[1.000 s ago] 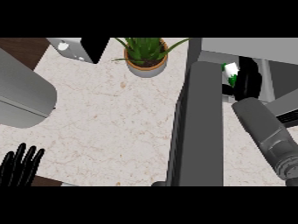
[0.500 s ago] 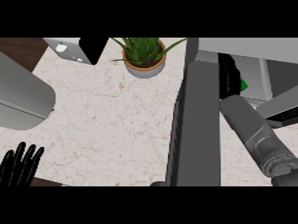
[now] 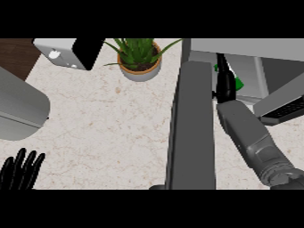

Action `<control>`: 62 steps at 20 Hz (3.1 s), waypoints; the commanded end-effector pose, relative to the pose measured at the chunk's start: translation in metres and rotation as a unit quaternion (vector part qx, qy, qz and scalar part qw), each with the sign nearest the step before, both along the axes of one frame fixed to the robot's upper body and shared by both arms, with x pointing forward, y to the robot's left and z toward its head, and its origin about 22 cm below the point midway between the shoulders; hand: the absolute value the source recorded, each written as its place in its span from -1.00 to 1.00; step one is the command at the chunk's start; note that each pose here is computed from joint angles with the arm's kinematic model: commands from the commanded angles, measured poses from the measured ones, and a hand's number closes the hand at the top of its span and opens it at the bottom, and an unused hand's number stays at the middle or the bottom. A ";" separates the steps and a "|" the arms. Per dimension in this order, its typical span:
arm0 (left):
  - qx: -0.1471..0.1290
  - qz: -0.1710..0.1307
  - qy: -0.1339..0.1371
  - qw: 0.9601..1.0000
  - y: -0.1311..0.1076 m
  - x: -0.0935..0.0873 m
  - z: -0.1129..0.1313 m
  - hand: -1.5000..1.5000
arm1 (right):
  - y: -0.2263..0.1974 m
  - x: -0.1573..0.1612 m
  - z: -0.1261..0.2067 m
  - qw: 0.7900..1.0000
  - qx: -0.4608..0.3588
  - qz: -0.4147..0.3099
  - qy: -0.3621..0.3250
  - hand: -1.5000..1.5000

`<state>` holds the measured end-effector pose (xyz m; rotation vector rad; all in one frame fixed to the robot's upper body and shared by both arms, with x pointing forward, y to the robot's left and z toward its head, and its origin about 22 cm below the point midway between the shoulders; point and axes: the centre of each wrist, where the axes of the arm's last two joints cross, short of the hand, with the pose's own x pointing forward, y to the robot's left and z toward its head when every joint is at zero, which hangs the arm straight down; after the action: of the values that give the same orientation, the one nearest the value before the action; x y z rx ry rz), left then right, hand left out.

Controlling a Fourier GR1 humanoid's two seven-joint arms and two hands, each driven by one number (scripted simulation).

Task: Pick up the milk, place it into the microwave and close the microwave

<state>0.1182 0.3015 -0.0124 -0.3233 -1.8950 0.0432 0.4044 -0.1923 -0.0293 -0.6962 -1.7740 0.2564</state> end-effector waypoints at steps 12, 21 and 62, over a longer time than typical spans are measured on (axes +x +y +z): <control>0.006 0.020 0.014 1.000 -0.003 -0.019 0.010 -1.00 | -0.019 -0.055 -0.067 0.987 0.148 0.067 -0.012 -1.00; 0.016 0.015 0.027 0.999 0.000 -0.013 0.010 -1.00 | -0.030 -0.107 -0.111 0.972 0.200 0.123 -0.006 -1.00; 0.234 -0.222 0.063 0.944 -0.148 0.119 -0.039 1.00 | -0.235 -0.290 -0.101 0.967 0.250 0.040 -0.023 -1.00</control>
<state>0.2176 0.1646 -0.0499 -0.3959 -1.6741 -0.5316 0.1282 -0.4165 -0.1351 -0.3541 -1.7540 -0.1544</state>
